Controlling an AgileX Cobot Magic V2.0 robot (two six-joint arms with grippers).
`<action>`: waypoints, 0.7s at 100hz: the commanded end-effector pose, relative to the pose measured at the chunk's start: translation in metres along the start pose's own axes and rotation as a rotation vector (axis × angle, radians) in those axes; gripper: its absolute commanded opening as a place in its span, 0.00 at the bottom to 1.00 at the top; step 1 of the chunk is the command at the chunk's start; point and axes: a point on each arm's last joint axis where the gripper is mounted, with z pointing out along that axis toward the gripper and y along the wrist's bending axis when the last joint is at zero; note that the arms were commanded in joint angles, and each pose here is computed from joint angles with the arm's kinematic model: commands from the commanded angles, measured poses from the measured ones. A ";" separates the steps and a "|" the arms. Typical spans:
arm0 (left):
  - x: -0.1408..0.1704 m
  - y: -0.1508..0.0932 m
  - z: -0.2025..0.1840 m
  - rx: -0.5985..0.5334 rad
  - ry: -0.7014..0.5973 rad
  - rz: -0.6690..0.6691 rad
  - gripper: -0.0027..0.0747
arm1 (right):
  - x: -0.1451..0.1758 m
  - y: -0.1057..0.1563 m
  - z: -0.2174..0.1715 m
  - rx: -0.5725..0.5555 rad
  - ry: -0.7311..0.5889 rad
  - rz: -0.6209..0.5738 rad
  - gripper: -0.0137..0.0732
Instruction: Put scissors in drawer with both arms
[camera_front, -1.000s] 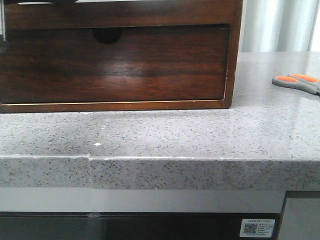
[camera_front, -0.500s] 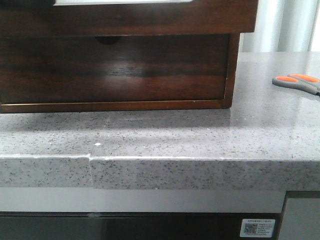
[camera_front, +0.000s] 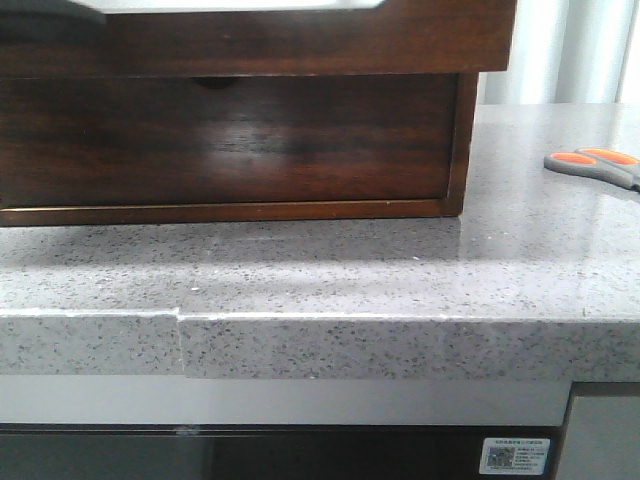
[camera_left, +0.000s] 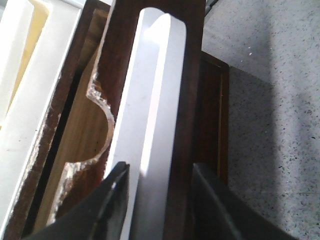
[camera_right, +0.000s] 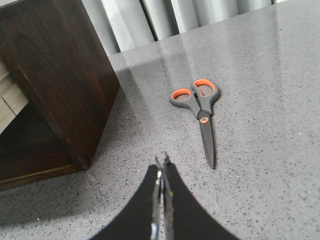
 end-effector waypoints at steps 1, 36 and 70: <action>-0.008 0.008 -0.001 -0.027 -0.058 -0.041 0.43 | -0.016 0.003 0.000 -0.008 -0.093 -0.006 0.07; -0.025 0.031 -0.045 -0.226 -0.192 -0.213 0.43 | -0.030 0.006 0.007 0.013 -0.030 -0.085 0.08; -0.036 0.044 -0.094 -0.404 -0.307 -0.329 0.43 | -0.070 0.012 0.058 0.060 0.111 -0.189 0.49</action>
